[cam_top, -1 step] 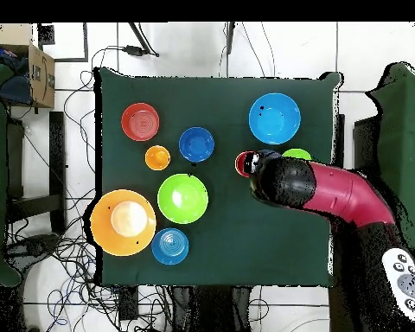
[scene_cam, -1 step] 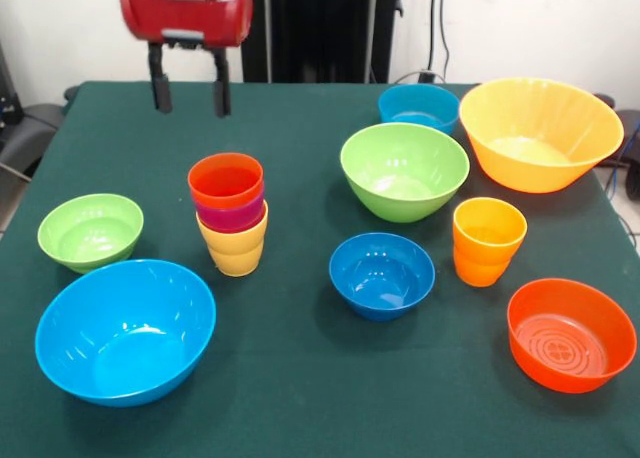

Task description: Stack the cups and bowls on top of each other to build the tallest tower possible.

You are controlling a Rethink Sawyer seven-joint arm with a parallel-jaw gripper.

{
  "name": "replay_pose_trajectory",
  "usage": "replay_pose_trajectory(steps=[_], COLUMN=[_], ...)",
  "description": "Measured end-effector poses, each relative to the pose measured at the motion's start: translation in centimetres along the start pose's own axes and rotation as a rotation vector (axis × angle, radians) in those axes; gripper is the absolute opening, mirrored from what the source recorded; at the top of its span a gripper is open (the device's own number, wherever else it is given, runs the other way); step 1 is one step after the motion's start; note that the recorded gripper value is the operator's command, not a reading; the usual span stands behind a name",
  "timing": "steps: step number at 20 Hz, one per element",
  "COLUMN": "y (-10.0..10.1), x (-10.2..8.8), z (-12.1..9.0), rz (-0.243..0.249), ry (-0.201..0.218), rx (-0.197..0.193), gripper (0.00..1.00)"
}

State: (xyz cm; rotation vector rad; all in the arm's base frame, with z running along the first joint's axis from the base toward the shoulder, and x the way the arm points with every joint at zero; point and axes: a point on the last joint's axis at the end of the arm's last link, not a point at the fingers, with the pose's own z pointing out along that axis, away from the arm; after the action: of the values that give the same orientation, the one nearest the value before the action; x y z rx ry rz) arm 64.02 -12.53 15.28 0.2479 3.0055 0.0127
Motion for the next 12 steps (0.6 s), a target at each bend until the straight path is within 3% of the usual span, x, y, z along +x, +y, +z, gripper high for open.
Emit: replay_pose_trajectory(steps=[4, 10, 12], y=[3.1, 8.3, 11.2], x=[-0.1, -0.2, 0.0], z=[-1.2, -1.7, -1.8], rz=[-0.032, -0.098, -0.126], ry=[0.036, 0.034, 0.031], rx=[-0.010, -0.015, -0.016], gripper=[1.00, 1.00, 1.00])
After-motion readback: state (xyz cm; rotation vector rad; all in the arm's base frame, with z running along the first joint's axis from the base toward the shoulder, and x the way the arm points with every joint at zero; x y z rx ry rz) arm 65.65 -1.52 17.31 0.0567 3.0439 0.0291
